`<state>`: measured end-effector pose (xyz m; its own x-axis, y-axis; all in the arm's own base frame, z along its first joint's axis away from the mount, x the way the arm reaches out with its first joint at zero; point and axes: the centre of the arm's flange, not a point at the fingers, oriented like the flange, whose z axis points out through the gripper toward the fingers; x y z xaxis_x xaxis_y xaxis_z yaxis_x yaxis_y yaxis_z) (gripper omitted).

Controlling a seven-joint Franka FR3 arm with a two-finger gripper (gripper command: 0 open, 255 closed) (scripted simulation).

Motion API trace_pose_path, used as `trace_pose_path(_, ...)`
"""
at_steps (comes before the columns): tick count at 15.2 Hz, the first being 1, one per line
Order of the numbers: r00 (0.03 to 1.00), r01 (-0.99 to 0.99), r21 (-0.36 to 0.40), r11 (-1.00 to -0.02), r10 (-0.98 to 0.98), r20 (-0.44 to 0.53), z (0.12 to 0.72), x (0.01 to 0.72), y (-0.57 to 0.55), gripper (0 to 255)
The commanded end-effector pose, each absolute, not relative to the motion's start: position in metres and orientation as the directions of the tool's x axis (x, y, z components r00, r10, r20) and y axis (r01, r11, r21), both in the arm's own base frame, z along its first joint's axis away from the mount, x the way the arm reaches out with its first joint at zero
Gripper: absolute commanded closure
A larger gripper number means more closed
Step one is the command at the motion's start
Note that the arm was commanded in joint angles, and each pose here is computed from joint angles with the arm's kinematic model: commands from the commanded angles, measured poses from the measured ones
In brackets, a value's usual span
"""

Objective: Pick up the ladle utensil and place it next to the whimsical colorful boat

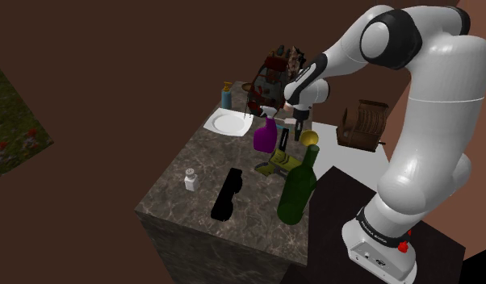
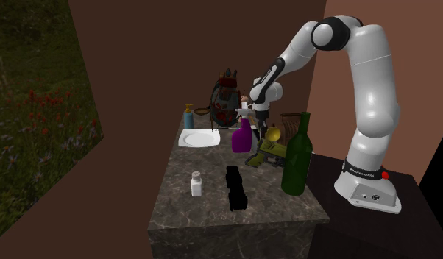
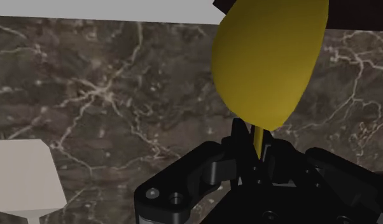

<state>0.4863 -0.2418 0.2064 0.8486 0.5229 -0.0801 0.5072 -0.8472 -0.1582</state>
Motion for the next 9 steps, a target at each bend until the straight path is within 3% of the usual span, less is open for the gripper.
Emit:
trace_pose_path(1,0.849,0.507,-0.159,-0.847,0.523,-0.081,0.206,0.486,-0.242,255)
trace_pose_path(2,0.849,0.507,-0.159,-0.847,0.523,-0.081,0.206,0.486,-0.242,0)
trace_pose_path(7,0.849,0.507,-0.159,-0.847,0.523,-0.081,0.206,0.486,-0.242,0)
trace_pose_path(9,0.849,0.507,-0.159,-0.847,0.523,-0.081,0.232,0.49,-0.244,0)
